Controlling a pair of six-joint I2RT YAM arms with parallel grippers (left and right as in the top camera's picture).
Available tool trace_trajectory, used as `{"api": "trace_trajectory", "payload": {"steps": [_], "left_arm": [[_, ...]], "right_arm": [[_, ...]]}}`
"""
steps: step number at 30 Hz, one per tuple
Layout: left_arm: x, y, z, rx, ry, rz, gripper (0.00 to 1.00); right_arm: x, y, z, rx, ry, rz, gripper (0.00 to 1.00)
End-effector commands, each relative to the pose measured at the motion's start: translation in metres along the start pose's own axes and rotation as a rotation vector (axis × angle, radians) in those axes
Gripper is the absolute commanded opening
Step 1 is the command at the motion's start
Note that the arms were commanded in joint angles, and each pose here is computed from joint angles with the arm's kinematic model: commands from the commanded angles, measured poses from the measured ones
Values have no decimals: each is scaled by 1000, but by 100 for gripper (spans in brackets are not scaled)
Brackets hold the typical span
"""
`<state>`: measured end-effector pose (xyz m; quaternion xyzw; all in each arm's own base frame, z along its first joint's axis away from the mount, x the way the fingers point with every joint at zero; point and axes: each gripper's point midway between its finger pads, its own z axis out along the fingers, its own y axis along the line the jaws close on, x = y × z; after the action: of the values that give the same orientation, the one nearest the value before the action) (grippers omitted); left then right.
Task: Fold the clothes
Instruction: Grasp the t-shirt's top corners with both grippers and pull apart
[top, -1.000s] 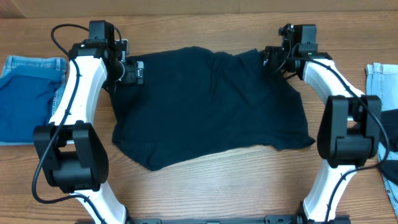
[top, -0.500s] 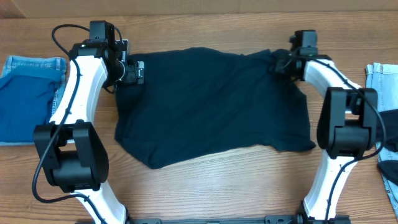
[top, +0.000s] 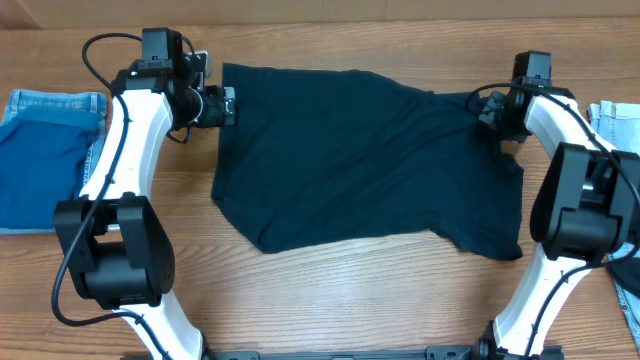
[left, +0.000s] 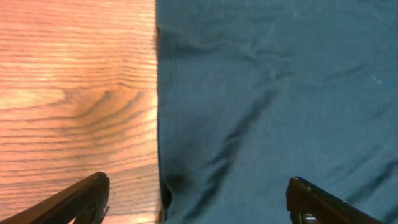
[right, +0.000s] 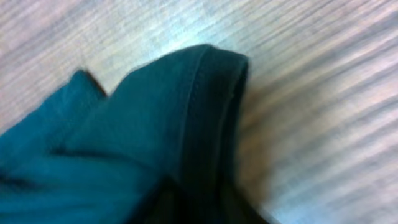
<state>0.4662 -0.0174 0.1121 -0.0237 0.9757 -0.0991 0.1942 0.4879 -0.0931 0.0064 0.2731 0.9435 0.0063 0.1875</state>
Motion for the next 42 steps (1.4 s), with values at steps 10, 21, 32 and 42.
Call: {"api": "trace_trajectory", "payload": {"steps": [10, 21, 32, 42], "left_arm": [[74, -50, -12, 55, 286, 127, 76], [26, -98, 86, 160, 86, 212, 8], [34, -52, 156, 39, 109, 139, 7], [16, -26, 153, 21, 54, 12, 7]], "right_arm": [[45, -25, -157, 73, 149, -5, 79], [57, -22, -159, 51, 203, -2, 70], [45, 12, -122, -103, 188, -139, 65], [62, 49, -23, -166, 242, -265, 60]]}}
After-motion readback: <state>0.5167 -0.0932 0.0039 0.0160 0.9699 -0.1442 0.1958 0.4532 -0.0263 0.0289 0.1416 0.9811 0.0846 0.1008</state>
